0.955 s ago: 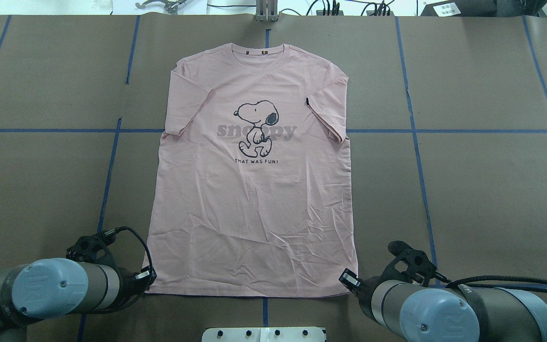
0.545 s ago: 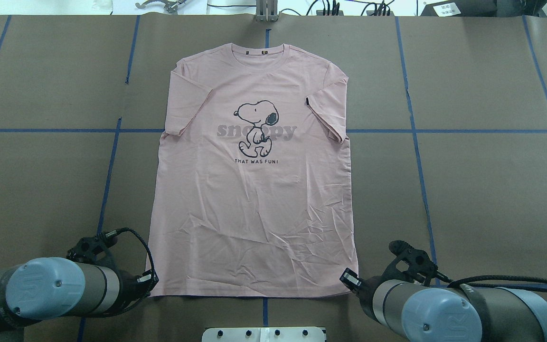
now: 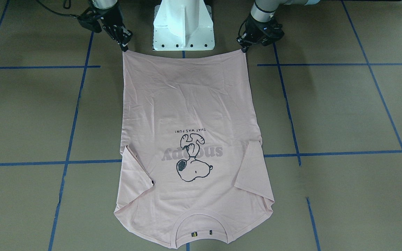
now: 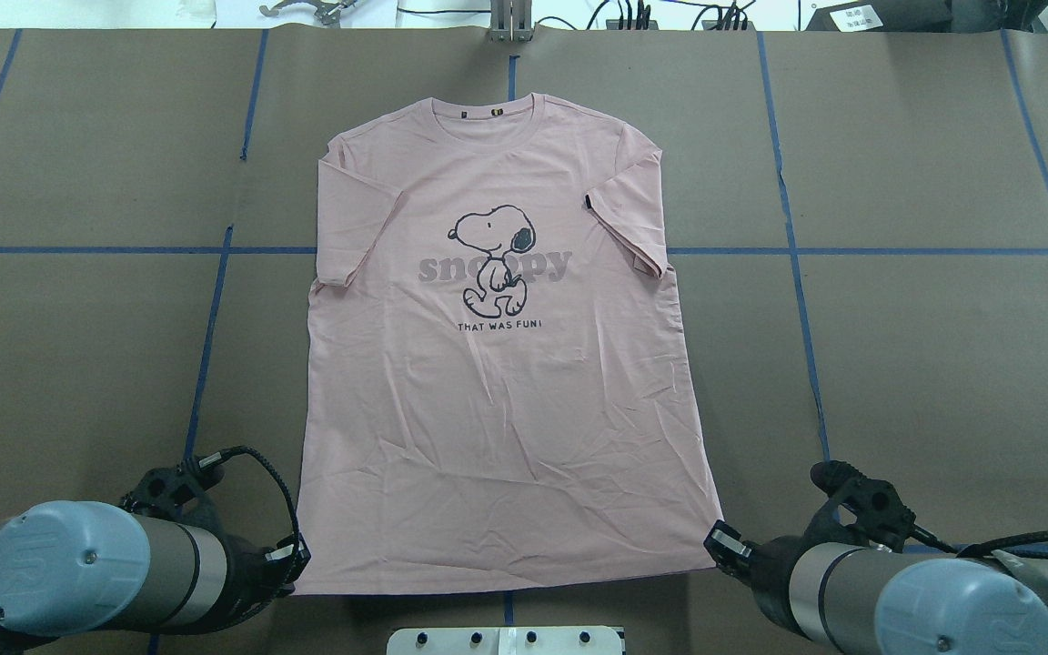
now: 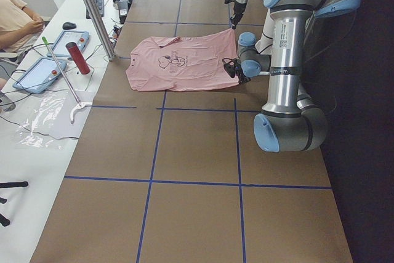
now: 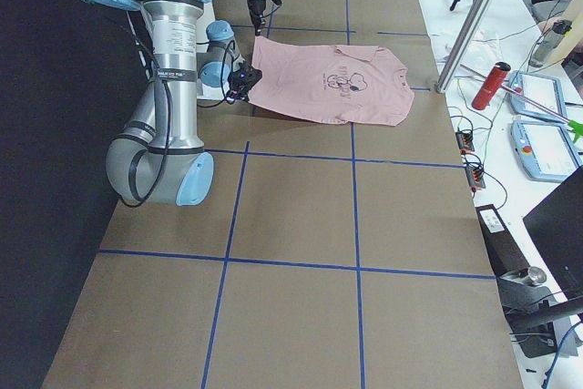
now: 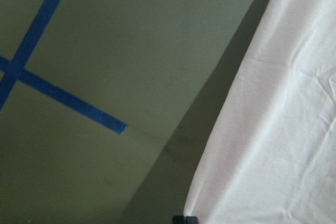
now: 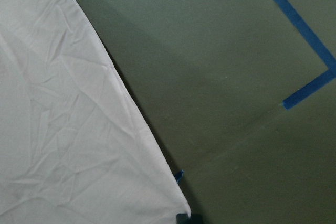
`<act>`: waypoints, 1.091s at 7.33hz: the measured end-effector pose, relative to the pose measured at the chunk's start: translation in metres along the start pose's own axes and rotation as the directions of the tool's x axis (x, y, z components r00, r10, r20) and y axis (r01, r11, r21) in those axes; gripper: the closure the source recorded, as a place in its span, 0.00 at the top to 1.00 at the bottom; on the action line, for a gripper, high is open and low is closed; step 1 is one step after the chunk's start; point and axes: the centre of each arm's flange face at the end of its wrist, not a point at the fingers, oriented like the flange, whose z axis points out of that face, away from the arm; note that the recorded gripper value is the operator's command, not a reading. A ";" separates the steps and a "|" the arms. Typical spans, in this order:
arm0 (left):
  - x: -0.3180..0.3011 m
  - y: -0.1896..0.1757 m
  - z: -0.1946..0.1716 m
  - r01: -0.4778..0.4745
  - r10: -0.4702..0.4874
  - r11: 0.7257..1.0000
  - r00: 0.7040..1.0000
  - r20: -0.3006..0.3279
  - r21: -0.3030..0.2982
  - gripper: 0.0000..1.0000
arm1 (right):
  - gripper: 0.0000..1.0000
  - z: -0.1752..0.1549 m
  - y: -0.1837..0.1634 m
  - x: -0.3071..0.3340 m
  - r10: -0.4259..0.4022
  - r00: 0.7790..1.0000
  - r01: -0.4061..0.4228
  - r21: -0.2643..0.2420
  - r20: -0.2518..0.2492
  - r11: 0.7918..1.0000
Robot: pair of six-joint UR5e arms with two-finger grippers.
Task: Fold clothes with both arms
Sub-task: 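Lift the hem with both grippers and fold it toward the collar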
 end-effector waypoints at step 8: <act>0.151 -0.248 -0.038 -0.005 0.057 0.925 0.990 -0.127 0.379 0.00 | 0.00 0.056 -0.222 -0.216 -0.131 0.991 0.119 0.303 0.021 0.946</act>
